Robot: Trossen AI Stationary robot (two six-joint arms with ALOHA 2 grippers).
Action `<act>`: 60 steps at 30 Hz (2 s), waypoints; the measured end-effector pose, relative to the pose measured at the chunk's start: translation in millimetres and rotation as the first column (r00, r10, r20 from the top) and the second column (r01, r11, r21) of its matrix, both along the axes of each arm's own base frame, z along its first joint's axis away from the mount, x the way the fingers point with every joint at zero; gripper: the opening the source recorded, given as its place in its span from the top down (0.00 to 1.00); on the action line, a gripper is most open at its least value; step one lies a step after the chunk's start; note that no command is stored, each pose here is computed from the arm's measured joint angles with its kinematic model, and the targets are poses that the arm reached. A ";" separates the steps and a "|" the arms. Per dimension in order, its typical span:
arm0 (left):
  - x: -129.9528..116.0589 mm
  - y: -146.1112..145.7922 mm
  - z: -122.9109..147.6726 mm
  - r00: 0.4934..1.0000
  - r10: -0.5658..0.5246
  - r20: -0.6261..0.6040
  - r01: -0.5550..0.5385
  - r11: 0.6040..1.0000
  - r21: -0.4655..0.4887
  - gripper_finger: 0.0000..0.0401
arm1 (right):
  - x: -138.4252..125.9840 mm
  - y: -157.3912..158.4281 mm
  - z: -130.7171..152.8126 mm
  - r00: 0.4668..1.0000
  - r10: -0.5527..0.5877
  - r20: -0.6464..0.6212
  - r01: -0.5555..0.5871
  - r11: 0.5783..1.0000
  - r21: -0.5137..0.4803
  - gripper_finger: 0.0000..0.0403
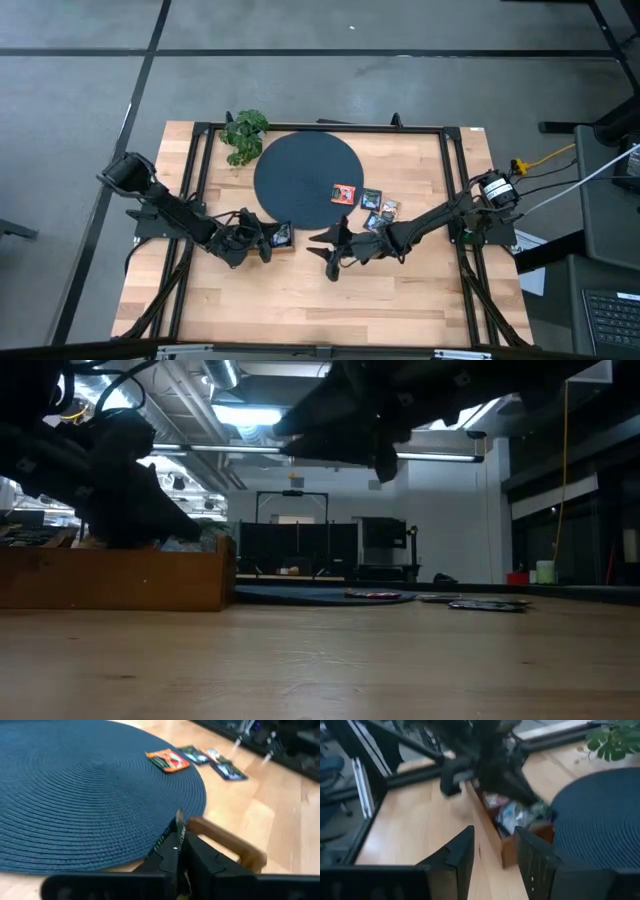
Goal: Pick & Place Tea
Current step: Put the purple tea bag into the right section of the wooden organizer
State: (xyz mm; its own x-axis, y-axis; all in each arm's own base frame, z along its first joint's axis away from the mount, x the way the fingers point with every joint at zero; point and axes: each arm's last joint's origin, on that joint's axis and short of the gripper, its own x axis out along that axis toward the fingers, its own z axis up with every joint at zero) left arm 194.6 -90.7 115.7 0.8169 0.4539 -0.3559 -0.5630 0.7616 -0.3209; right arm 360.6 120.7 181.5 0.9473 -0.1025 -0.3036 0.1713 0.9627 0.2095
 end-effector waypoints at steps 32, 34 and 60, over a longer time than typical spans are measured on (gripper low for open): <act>8.4 -20.2 41.5 0.952 -0.288 0.104 0.280 0.956 0.085 0.64 | -100.2 -47.8 -27.1 0.561 -0.431 -0.706 0.472 0.868 -0.154 0.77; 17.0 -22.3 51.1 0.939 -0.328 0.102 0.317 0.942 0.109 0.64 | -103.7 -58.9 -37.0 0.531 -0.451 -0.717 0.515 0.844 -0.150 0.80; 125.2 -55.3 35.8 0.908 -0.401 -0.123 0.417 0.895 0.157 0.71 | -83.5 -29.2 -74.3 0.853 -0.004 -0.521 0.227 0.903 0.364 0.97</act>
